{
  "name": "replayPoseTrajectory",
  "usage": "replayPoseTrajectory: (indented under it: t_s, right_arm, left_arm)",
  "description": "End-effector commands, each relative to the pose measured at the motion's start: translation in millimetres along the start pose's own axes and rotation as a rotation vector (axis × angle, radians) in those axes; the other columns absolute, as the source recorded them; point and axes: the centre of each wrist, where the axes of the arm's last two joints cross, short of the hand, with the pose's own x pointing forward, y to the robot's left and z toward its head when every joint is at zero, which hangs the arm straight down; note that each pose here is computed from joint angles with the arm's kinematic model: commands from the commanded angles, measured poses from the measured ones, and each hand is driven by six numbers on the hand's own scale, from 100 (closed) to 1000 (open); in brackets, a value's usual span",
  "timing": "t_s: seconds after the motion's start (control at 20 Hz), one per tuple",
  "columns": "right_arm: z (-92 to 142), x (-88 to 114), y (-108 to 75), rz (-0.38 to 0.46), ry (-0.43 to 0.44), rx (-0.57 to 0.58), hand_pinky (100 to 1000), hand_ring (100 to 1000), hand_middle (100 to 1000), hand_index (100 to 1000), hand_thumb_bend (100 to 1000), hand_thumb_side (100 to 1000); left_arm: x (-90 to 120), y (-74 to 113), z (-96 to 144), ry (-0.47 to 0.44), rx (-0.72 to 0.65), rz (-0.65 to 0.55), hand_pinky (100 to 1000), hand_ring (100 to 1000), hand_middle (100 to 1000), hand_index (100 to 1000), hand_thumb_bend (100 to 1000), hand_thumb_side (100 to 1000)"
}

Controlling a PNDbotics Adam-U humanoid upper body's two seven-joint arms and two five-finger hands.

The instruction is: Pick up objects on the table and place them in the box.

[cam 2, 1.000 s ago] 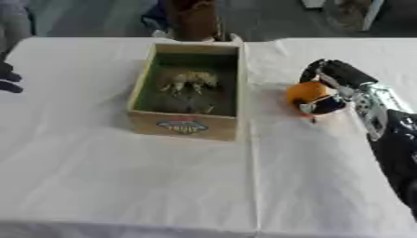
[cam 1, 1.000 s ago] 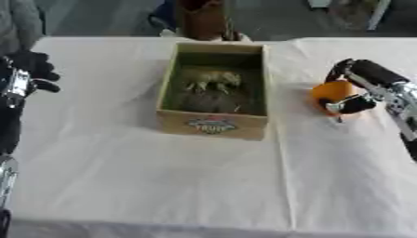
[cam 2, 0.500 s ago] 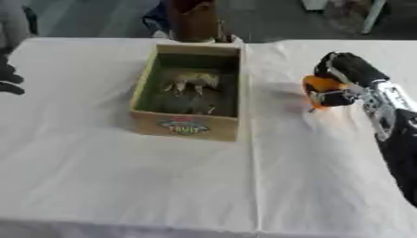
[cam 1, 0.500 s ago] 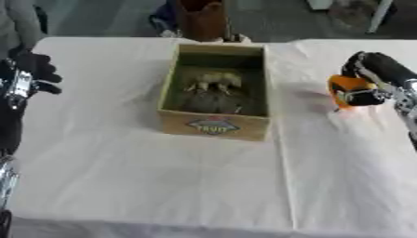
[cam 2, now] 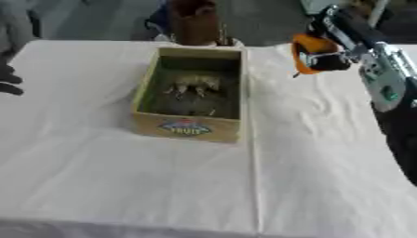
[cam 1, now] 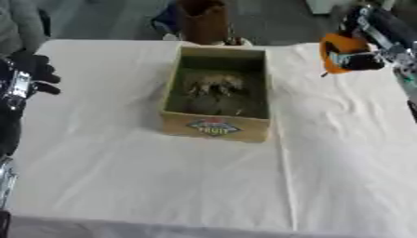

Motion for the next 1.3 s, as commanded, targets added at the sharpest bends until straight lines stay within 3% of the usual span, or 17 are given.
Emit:
replayPoseTrajectory:
  t_s: [0.05, 0.3, 0.6, 0.75, 0.8, 0.85, 0.95, 1.1, 1.3]
  right_arm:
    - [-19.8, 12.5, -18.7, -0.009, -0.049, -0.025, 558, 591, 279, 339, 100, 144]
    - [-37.8, 20.4, -6.5, -0.036, -0.043, -0.001, 559, 592, 281, 344, 100, 100]
    - [-42.5, 18.7, 19.7, -0.035, 0.016, 0.031, 564, 601, 300, 372, 100, 148]
    - [-43.6, 19.5, 32.3, -0.038, 0.038, 0.035, 574, 619, 367, 454, 100, 171]
    - [-44.2, 20.7, 35.9, -0.039, 0.037, 0.040, 607, 669, 497, 609, 150, 205]
    - [-45.0, 22.4, 39.6, -0.039, 0.030, 0.055, 633, 708, 577, 696, 187, 217]
    - [-46.5, 25.7, 44.9, -0.036, 0.001, 0.115, 693, 782, 773, 860, 336, 431]
    - [-48.2, 29.1, 42.3, -0.046, -0.041, 0.142, 717, 805, 831, 906, 468, 559]
    - [-47.6, 31.9, 30.2, -0.064, -0.080, 0.103, 714, 805, 837, 901, 463, 540]
  left_arm:
    - [8.5, -0.2, -4.7, -0.038, -0.017, 0.006, 550, 591, 557, 683, 255, 709]
    - [14.7, -8.4, -12.2, -0.075, -0.050, 0.044, 552, 590, 556, 683, 260, 700]
    - [23.0, -19.6, -21.6, -0.121, -0.092, 0.093, 554, 589, 556, 683, 242, 703]
    - [25.2, -22.1, -23.3, -0.132, -0.103, 0.106, 555, 589, 555, 683, 241, 703]
    - [25.6, -22.6, -23.7, -0.134, -0.105, 0.108, 555, 589, 555, 683, 241, 703]
    - [25.9, -23.1, -23.9, -0.135, -0.106, 0.111, 554, 589, 555, 682, 242, 702]
    - [26.1, -23.8, -24.3, -0.136, -0.107, 0.114, 554, 589, 555, 683, 242, 703]
    - [25.5, -23.7, -23.9, -0.133, -0.107, 0.114, 555, 589, 555, 684, 239, 704]
    - [23.1, -22.2, -22.4, -0.123, -0.099, 0.110, 554, 588, 554, 683, 237, 705]
